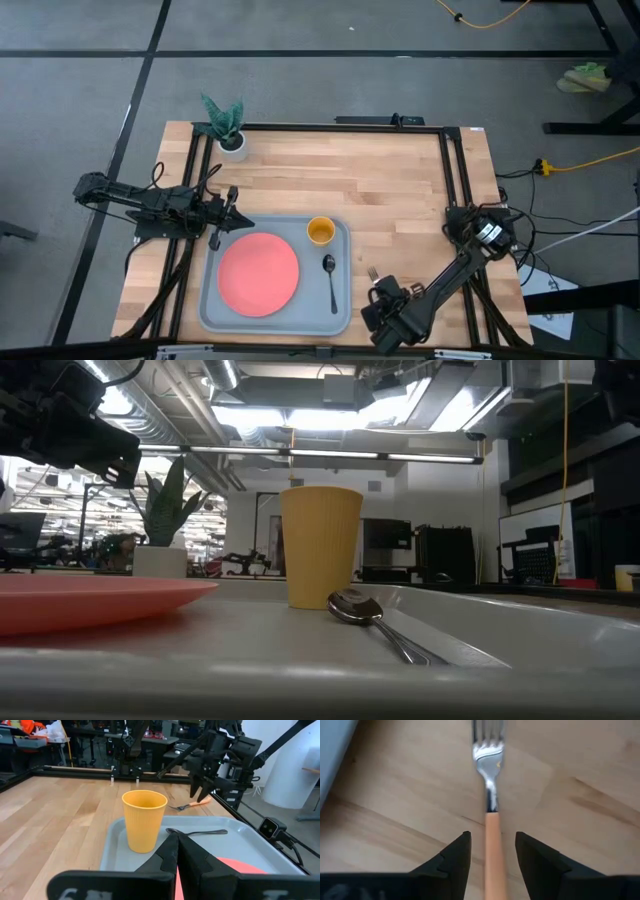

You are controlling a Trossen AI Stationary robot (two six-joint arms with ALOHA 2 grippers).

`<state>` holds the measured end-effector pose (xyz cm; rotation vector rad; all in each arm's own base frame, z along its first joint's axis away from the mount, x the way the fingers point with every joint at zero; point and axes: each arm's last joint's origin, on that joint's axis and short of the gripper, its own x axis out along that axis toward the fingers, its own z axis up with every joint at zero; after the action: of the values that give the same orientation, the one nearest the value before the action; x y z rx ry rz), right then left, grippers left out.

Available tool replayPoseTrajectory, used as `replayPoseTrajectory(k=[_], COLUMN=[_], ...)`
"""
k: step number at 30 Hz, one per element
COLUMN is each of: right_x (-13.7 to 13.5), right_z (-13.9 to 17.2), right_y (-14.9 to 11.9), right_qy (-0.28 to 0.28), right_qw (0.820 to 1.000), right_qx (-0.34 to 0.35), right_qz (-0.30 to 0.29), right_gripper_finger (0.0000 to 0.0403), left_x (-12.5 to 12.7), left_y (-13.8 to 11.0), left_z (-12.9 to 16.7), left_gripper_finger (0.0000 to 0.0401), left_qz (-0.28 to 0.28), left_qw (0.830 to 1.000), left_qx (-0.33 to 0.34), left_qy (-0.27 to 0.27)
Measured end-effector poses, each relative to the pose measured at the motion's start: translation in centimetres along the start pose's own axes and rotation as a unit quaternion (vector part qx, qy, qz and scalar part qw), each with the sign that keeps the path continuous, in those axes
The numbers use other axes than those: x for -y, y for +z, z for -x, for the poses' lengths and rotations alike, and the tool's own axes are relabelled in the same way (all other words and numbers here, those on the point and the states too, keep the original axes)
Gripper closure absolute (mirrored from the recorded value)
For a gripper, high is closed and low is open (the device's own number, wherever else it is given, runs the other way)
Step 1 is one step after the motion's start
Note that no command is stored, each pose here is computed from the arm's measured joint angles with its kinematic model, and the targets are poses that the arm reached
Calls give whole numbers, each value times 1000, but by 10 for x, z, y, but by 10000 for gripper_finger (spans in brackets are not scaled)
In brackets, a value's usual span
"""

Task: Pick and place plate/cup/fork/spoon on tray
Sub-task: Put the orange fork on the gray tray

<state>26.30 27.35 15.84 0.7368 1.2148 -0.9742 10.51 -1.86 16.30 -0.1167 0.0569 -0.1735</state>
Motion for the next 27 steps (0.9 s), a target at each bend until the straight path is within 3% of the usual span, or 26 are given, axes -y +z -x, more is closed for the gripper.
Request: replayPoseTrajectory(k=[13, 27], right_x=[-7, -12], right_z=[-26, -29], right_y=[-9, -11], right_qy=[-20, 0], right_qw=[1000, 1000], right_qx=[10, -8], right_qz=[20, -23], right_gripper_finger=[253, 269], left_x=[0, 0], left_y=[0, 0], left_z=[0, 0], left_gripper_finger=[401, 401], left_qz=[0, 0], left_qw=[1000, 1000], left_qx=[0, 0], left_qy=[0, 0])
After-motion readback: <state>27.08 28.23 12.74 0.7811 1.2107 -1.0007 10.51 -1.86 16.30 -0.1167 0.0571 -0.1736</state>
